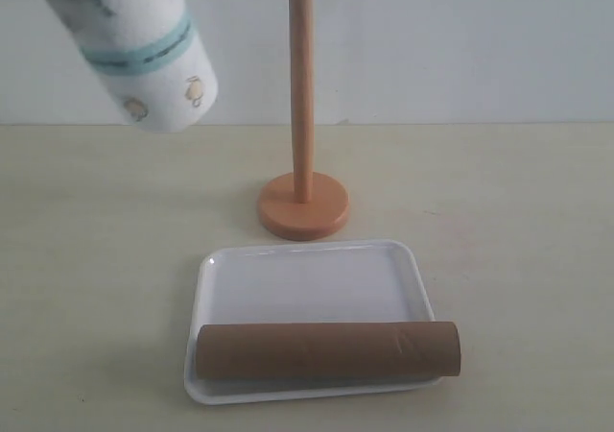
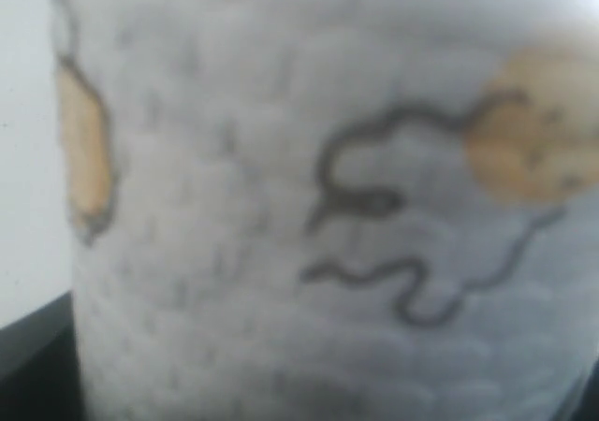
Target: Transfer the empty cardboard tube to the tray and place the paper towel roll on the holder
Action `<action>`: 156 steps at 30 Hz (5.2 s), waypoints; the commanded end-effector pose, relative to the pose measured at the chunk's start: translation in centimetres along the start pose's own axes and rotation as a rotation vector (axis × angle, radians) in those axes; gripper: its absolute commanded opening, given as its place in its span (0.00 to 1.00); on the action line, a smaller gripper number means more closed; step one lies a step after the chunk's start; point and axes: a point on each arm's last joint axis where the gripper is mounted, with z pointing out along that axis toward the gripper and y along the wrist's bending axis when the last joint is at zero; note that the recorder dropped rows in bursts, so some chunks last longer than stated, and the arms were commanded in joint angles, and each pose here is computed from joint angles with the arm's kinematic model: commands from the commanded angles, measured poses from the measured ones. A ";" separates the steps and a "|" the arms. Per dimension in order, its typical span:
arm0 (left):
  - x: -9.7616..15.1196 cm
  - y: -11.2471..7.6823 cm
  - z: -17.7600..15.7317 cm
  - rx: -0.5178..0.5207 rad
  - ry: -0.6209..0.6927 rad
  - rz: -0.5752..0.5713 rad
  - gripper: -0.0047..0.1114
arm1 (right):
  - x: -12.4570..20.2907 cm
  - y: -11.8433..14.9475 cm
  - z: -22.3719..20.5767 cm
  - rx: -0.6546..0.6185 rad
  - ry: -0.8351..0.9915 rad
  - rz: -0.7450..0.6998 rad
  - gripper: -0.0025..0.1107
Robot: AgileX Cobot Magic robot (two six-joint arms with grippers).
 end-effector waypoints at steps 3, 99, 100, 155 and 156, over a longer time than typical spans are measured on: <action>-4.4 -1.5 7.5 -0.022 -0.024 0.069 0.08 | -0.1 0.0 0.0 0.003 -0.012 -0.001 0.02; 14.4 2.5 15.5 -0.225 0.081 -0.146 0.08 | -0.1 0.0 0.0 0.003 -0.012 -0.001 0.02; 15.2 2.5 15.4 -0.225 0.097 -0.149 0.08 | -0.1 0.0 0.0 0.003 -0.012 -0.001 0.02; 17.3 -0.1 8.2 -0.115 0.299 -0.051 0.97 | -0.1 0.0 0.0 0.003 -0.012 -0.001 0.02; 17.4 -0.3 7.6 -0.117 0.310 -0.053 0.97 | -0.1 0.0 0.0 0.003 -0.012 -0.001 0.02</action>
